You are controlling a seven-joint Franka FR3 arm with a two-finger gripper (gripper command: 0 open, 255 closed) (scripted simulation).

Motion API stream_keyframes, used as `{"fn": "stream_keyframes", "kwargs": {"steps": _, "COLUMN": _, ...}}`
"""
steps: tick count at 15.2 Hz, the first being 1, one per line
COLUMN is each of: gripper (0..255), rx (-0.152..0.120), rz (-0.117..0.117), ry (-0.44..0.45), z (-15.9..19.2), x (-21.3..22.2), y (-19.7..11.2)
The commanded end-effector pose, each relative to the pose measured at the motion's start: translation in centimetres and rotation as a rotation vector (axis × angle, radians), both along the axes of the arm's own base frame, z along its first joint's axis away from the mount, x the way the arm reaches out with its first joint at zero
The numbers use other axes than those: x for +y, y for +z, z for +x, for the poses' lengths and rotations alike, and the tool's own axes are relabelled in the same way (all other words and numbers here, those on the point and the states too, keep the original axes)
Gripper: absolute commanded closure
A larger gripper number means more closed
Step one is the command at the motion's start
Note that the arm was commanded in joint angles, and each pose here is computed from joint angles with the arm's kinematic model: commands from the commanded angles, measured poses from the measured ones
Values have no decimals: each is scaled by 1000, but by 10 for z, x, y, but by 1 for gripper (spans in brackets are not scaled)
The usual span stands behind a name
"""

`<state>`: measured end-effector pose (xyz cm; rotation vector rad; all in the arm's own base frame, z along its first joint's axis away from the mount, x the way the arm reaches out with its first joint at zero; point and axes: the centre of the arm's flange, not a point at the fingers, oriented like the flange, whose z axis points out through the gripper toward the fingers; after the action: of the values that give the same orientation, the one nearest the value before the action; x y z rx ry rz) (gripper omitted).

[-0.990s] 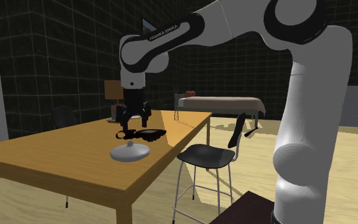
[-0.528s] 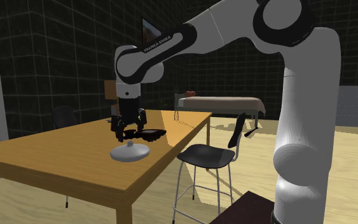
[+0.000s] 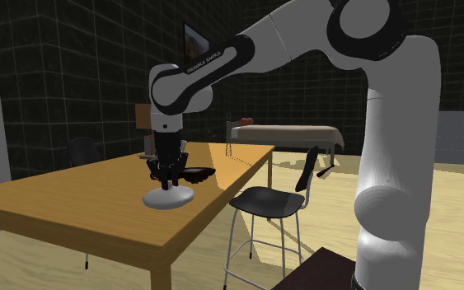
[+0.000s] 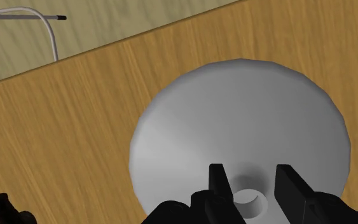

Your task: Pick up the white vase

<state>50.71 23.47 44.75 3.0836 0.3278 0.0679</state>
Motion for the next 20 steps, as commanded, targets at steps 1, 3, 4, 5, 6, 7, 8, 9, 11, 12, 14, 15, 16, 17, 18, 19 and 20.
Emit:
{"fn": "stream_keyframes", "kwargs": {"steps": 1, "gripper": 255, "rx": 3, "rz": 0, "ry": 1, "z": 0, "x": 1, "y": -1}}
{"fn": "stream_keyframes", "kwargs": {"steps": 3, "gripper": 255, "rx": 3, "rz": 0, "ry": 1, "z": 0, "x": 2, "y": -2}}
{"fn": "stream_keyframes", "kwargs": {"steps": 4, "gripper": 255, "rx": 3, "rz": 0, "ry": 1, "z": 0, "x": 2, "y": -2}}
{"fn": "stream_keyframes", "kwargs": {"steps": 5, "gripper": 255, "rx": 3, "rz": 0, "ry": 1, "z": 0, "x": 0, "y": -1}}
{"fn": "stream_keyframes", "kwargs": {"steps": 6, "gripper": 255, "rx": 3, "rz": 0, "ry": 1, "z": 0, "x": 0, "y": 4}}
{"fn": "stream_keyframes", "kwargs": {"steps": 7, "gripper": 255, "rx": 3, "rz": 0, "ry": 1, "z": 0, "x": 0, "y": 9}}
{"fn": "stream_keyframes", "kwargs": {"steps": 8, "gripper": 255, "rx": 3, "rz": 0, "ry": 1, "z": 0, "x": 0, "y": 15}}
{"fn": "stream_keyframes", "kwargs": {"steps": 9, "gripper": 255, "rx": 3, "rz": 0, "ry": 1, "z": 0, "x": 0, "y": 20}}
{"fn": "stream_keyframes", "kwargs": {"steps": 11, "gripper": 255, "rx": 3, "rz": 0, "ry": 1, "z": 0, "x": 0, "y": 30}}
{"fn": "stream_keyframes", "kwargs": {"steps": 12, "gripper": 255, "rx": 3, "rz": 0, "ry": 1, "z": 0, "x": 0, "y": 36}}
{"fn": "stream_keyframes", "kwargs": {"steps": 14, "gripper": 255, "rx": 3, "rz": 0, "ry": 1, "z": 0, "x": 0, "y": 46}}
{"fn": "stream_keyframes", "kwargs": {"steps": 15, "gripper": 255, "rx": 3, "rz": 0, "ry": 1, "z": 0, "x": 0, "y": 52}}
{"fn": "stream_keyframes", "kwargs": {"steps": 16, "gripper": 255, "rx": 3, "rz": 0, "ry": 1, "z": 0, "x": 0, "y": 57}}
{"fn": "stream_keyframes", "kwargs": {"steps": 17, "gripper": 255, "rx": 3, "rz": 0, "ry": 1, "z": 0, "x": 0, "y": 62}}
{"fn": "stream_keyframes", "kwargs": {"steps": 18, "gripper": 255, "rx": 3, "rz": 0, "ry": 1, "z": 0, "x": 0, "y": 67}}
{"fn": "stream_keyframes", "kwargs": {"steps": 19, "gripper": 255, "rx": 3, "rz": 0, "ry": 1, "z": 0, "x": 0, "y": 73}}
{"fn": "stream_keyframes", "kwargs": {"steps": 20, "gripper": 255, "rx": 3, "rz": 0, "ry": 1, "z": 0, "x": 0, "y": 78}}
